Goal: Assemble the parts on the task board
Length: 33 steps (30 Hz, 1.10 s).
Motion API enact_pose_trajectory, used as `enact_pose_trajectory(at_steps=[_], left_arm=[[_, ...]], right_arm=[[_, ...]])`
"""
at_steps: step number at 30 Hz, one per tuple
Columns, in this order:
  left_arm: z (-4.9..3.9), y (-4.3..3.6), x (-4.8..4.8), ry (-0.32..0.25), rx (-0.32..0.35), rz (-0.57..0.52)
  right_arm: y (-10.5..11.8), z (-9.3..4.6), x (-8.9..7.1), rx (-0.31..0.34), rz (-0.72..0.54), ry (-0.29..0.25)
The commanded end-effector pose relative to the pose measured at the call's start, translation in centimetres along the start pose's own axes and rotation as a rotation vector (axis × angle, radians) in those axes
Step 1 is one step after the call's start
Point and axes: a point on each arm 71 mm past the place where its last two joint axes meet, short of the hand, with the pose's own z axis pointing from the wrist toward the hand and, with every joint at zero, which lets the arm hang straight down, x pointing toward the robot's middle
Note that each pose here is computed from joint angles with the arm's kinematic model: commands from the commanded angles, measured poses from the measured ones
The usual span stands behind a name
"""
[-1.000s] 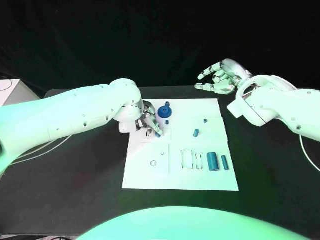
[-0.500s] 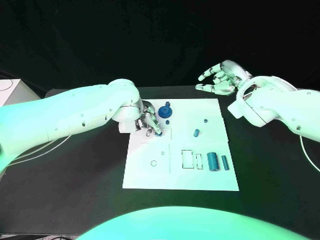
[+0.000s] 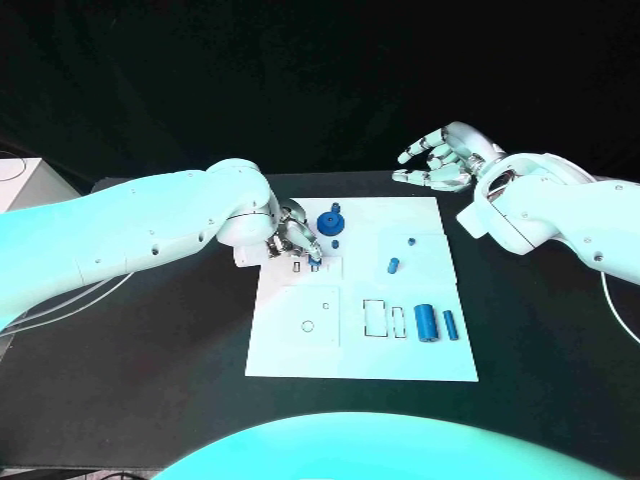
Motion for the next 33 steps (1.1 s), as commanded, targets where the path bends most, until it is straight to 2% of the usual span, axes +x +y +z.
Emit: enact_pose_trajectory(at_steps=[1,10,17,33], left_arm=[[-0.14,-0.21,-0.30,-0.059,0.024,-0.004],[-0.14,-0.30,-0.29,-0.087,0.017,0.028],[0.13,-0.36,0.06,-0.078,0.003,0.048],[0.55,0.31,0.86,-0.046,-0.036,0.076]], right_arm=[[-0.1,0.0,0.1,-0.004,-0.007,0.013],[-0.1,-0.1,0.1,-0.002,-0.007,0.013],[-0.2,-0.1,0.1,-0.002,-0.007,0.014],[-0.2,-0.1,0.1,0.000,-0.007,0.015]])
